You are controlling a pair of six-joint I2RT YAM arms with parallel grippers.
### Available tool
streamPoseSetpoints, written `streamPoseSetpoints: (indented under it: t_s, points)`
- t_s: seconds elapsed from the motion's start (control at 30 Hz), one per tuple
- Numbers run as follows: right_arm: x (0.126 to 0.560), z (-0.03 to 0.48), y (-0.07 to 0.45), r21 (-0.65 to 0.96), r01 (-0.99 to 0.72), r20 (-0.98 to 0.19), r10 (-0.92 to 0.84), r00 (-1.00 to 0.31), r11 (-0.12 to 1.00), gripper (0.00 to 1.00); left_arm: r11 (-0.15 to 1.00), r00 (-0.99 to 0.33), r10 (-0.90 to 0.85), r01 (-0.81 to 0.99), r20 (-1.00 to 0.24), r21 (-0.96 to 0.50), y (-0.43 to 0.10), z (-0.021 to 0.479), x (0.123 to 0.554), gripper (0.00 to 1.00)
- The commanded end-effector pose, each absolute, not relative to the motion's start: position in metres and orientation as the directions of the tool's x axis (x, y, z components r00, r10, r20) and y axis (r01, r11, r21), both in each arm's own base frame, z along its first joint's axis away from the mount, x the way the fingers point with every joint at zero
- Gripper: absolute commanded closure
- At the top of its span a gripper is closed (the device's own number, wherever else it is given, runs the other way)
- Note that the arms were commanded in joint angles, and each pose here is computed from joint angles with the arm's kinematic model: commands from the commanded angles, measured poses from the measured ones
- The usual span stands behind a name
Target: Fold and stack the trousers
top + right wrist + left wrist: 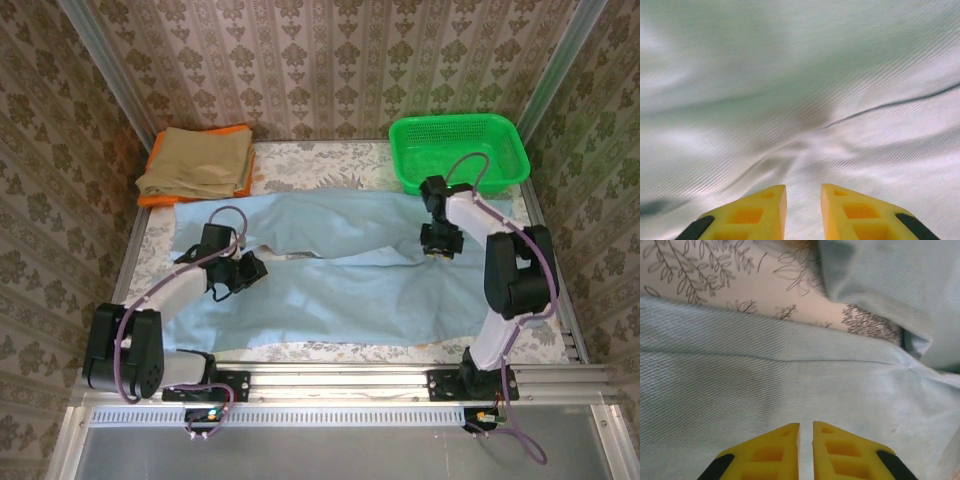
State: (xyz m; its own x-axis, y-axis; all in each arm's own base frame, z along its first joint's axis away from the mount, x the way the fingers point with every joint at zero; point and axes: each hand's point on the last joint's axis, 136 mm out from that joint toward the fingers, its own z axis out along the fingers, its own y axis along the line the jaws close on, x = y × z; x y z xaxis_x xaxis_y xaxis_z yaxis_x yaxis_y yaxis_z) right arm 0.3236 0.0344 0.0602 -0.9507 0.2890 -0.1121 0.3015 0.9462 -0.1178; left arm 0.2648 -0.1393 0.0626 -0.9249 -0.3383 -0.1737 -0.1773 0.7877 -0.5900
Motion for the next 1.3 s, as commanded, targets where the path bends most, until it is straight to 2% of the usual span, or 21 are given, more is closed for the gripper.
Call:
streamPoseSetpoints:
  t_s: [0.0, 0.13, 0.27, 0.37, 0.53, 0.73, 0.83, 1.0, 1.13, 1.27]
  points:
    - [0.316, 0.073, 0.088, -0.052, 0.219, -0.127, 0.211, -0.969, 0.974, 0.72, 0.827, -0.903, -0.308, -0.098, -0.299, -0.554, -0.133, 0.097, 0.282, 0.83]
    - [0.301, 0.046, 0.143, 0.036, 0.154, -0.094, 0.157, -0.983, 0.987, 0.75, 0.802, -0.892, -0.332, -0.094, -0.309, -0.59, -0.145, 0.11, 0.302, 0.88]
    - [0.277, 0.019, 0.166, 0.05, 0.12, -0.044, 0.122, -0.992, 0.992, 0.75, 0.803, -0.898, -0.327, -0.101, -0.294, -0.588, -0.159, 0.09, 0.304, 0.91]
    - [0.251, 0.001, 0.164, 0.033, 0.115, 0.001, 0.115, -0.993, 0.993, 0.76, 0.817, -0.899, -0.341, -0.139, -0.274, -0.56, -0.153, 0.064, 0.297, 0.98]
    - [0.203, -0.01, 0.138, 0.009, 0.158, 0.054, 0.157, -0.986, 0.987, 0.76, 0.83, -0.911, -0.327, -0.149, -0.253, -0.537, -0.147, 0.041, 0.281, 0.99]
    - [0.176, -0.008, 0.11, 0.037, 0.26, 0.075, 0.257, -0.964, 0.965, 0.75, 0.846, -0.928, -0.303, -0.159, -0.214, -0.508, -0.143, 0.026, 0.267, 1.0]
    - [0.185, 0.005, 0.119, 0.083, 0.241, 0.05, 0.237, -0.97, 0.967, 0.74, 0.85, -0.932, -0.288, -0.143, -0.221, -0.506, -0.141, 0.034, 0.269, 1.0]
    - [0.237, 0.065, 0.132, 0.143, 0.172, -0.085, 0.185, -0.979, 0.975, 0.68, 0.87, -0.92, -0.268, -0.103, -0.287, -0.482, -0.138, 0.077, 0.287, 1.0]
    - [0.247, 0.079, 0.133, 0.164, 0.175, -0.102, 0.194, -0.976, 0.971, 0.69, 0.885, -0.899, -0.327, -0.183, -0.293, -0.427, -0.119, 0.092, 0.271, 0.99]
    - [0.243, 0.077, 0.139, 0.162, 0.139, -0.127, 0.16, -0.979, 0.977, 0.66, 0.878, -0.873, -0.39, -0.257, -0.294, -0.403, -0.095, 0.09, 0.232, 0.84]
